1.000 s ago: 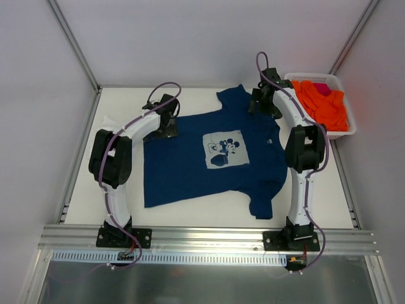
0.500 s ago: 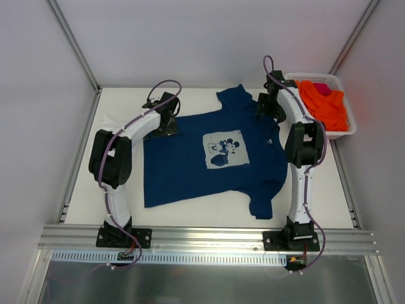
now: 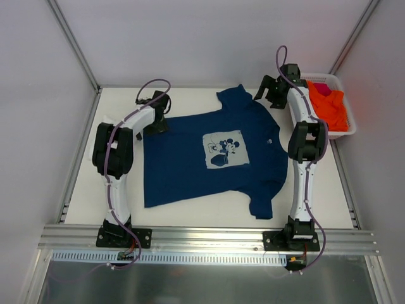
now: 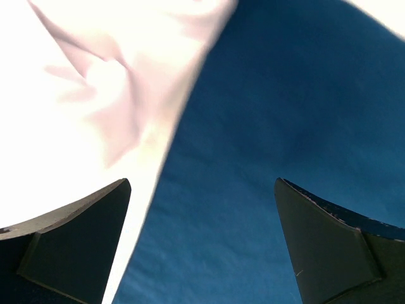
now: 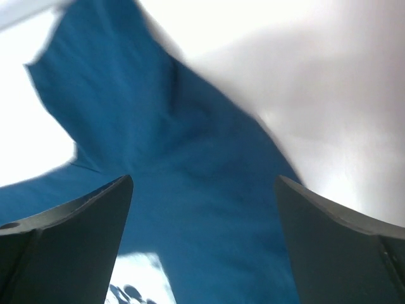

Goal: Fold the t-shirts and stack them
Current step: Flatten out the tshirt, then grap the side of the flattened tshirt furthest away from the robot with both arms

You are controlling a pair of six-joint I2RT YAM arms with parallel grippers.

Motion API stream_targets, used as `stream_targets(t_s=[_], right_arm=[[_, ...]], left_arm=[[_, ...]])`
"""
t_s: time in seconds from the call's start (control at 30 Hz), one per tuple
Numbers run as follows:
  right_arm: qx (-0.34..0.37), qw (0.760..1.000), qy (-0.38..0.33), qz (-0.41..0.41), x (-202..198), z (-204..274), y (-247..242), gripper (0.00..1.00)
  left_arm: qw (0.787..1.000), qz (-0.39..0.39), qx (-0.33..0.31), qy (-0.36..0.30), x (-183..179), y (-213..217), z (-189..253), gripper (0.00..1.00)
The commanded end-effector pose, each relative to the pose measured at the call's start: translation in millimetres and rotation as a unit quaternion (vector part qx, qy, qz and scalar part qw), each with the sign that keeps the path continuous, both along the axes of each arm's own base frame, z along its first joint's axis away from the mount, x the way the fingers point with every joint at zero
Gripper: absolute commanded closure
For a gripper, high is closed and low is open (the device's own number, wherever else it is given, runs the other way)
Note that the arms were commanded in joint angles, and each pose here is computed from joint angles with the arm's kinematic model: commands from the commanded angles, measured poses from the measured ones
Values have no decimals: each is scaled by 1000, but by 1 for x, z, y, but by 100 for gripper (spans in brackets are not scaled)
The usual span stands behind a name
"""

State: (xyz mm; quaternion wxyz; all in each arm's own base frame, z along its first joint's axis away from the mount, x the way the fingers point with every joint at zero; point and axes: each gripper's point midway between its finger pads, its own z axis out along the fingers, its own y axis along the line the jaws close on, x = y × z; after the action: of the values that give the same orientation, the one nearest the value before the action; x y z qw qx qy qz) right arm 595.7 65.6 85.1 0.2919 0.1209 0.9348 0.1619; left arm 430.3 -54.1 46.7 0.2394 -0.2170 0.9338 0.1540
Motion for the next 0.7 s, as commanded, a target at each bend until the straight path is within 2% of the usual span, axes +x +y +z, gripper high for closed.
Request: stream_targets(t_s=[0.0,0.07,0.17,0.53,0.67], right_arm=[[98,991,-80,37,36,30,28,1],[136,984,-102,45,47,36,36,1],[155,980,-113,51,55,29,42,1],[161,975,-141,61,67,23,47,1],[157,975,-143,70,65,23,49,1]], left_arm=[[999,38,-18,-24,16,13,11,1],[998,50,-30,-28,21,17,11,1],[997,61,-26,-35,26,22,11,1],[996,40,-75,-26,60,0,-14,1],[996,41,-70,-28,66,1,-18,2]])
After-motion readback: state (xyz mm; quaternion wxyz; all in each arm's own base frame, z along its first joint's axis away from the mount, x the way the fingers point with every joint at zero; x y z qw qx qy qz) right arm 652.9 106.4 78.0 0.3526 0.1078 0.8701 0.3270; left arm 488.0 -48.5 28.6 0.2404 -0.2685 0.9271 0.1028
